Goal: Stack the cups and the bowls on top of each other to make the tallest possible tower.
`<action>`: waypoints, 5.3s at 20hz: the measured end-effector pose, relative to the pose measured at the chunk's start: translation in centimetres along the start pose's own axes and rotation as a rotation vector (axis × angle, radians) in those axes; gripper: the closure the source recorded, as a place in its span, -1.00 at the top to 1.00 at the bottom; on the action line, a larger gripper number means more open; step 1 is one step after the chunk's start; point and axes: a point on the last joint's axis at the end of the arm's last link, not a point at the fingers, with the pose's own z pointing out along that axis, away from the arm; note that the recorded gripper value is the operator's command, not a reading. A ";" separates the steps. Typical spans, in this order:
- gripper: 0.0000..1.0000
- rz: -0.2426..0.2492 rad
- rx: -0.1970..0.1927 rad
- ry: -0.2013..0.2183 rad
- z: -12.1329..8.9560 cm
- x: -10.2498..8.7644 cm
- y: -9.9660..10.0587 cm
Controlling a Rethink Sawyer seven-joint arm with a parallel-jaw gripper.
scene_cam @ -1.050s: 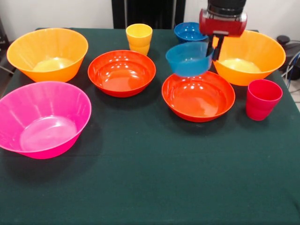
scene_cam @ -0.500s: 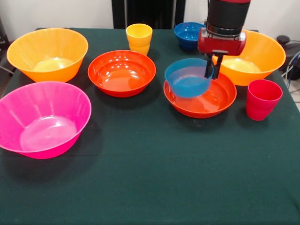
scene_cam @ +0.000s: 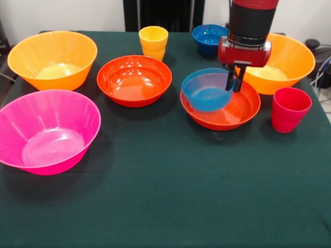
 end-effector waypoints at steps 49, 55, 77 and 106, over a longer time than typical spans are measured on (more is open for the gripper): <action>1.00 0.075 -0.012 -0.127 -10.4 -7.1 -1.4; 1.00 0.107 -0.003 -0.107 -12.5 -6.5 -3.4; 1.00 0.274 0.065 0.018 -11.8 -0.2 -20.4; 1.00 -0.041 -0.021 0.122 -2.0 9.1 -15.1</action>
